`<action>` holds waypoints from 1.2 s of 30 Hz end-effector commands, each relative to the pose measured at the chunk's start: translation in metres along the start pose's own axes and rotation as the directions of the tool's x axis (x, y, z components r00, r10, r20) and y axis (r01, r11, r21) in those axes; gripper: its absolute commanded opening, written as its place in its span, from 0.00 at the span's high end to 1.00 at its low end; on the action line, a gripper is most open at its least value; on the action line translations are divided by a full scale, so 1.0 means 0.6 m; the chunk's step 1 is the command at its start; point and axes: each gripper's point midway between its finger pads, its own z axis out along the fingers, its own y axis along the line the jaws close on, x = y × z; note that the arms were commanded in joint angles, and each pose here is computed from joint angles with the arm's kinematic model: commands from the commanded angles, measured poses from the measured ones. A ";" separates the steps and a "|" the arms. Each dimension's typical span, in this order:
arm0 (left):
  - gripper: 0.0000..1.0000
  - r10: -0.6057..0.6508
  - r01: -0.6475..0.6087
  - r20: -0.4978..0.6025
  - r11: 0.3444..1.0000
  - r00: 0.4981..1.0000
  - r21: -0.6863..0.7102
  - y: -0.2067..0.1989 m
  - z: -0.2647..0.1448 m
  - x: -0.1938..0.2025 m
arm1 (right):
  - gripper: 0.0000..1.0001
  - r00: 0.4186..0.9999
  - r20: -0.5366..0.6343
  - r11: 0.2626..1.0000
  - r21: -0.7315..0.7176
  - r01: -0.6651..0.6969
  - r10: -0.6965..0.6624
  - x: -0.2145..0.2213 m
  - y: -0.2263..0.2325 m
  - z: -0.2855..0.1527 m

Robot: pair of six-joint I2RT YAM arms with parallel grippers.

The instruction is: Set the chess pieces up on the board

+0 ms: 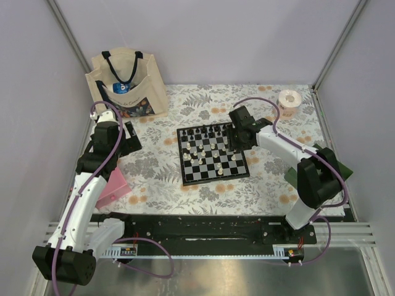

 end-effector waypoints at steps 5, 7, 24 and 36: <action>0.01 -0.021 0.019 0.046 0.999 0.999 0.030 -0.009 0.001 -0.019 | 0.48 0.998 -0.060 1.000 -0.004 0.000 0.000 0.019 0.000 0.031; 0.01 -0.021 0.019 0.045 0.999 0.999 0.033 -0.010 0.001 -0.018 | 0.50 0.997 -0.074 1.000 0.001 0.001 -0.001 0.022 0.000 0.039; 0.01 -0.019 0.018 0.042 0.999 0.999 0.032 -0.009 0.002 -0.017 | 0.73 0.995 -0.094 0.999 0.038 0.025 -0.022 0.027 -0.010 0.062; 0.01 -0.020 0.018 0.048 0.999 0.999 0.036 -0.010 0.000 -0.019 | 1.00 0.998 -0.048 0.999 -0.032 0.029 -0.031 0.014 0.007 0.022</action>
